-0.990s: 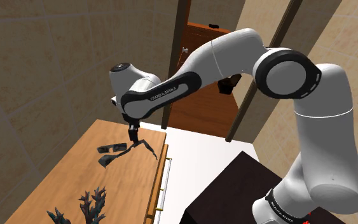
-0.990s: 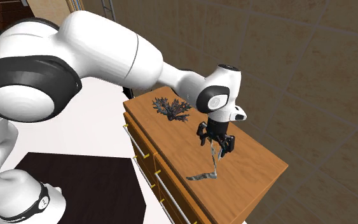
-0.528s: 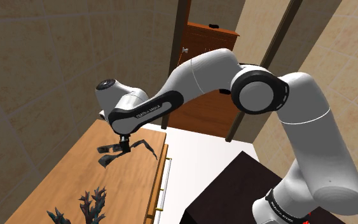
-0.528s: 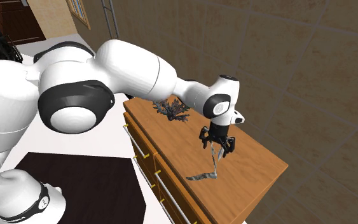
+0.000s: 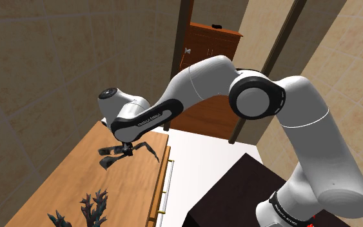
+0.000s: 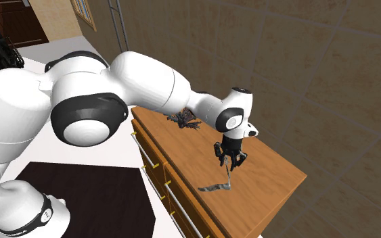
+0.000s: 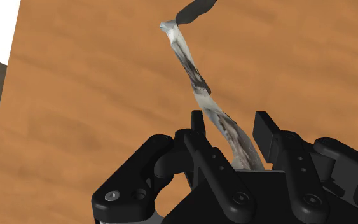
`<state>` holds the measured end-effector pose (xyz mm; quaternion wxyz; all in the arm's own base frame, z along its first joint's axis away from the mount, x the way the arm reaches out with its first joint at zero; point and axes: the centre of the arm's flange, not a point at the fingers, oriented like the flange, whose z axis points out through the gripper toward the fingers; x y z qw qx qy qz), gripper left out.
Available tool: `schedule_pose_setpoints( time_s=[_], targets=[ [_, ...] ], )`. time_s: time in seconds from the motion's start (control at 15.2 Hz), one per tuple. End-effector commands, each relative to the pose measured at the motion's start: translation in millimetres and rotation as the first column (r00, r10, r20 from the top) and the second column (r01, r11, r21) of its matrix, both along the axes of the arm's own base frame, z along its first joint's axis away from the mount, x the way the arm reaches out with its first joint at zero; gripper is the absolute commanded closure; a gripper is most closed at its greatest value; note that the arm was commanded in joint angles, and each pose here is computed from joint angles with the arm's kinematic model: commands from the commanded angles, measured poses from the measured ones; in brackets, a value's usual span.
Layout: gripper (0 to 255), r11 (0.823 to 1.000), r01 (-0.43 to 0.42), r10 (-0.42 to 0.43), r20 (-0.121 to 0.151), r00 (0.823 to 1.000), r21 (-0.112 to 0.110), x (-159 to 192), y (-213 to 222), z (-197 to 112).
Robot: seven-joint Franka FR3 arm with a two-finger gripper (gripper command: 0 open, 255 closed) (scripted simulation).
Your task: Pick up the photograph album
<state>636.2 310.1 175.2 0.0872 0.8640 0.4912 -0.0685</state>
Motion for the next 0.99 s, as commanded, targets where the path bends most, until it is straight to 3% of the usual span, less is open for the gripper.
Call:
schedule_pose_setpoints(
  time_s=[0.0,0.46,0.92],
  targets=[
    [255,1.000,0.000,0.000,0.000,1.000,0.000,0,0,0],
    [255,1.000,0.000,0.000,0.000,1.000,0.000,0,0,-1],
    [255,1.000,0.000,0.000,0.000,1.000,0.000,0,0,36]
  ],
)
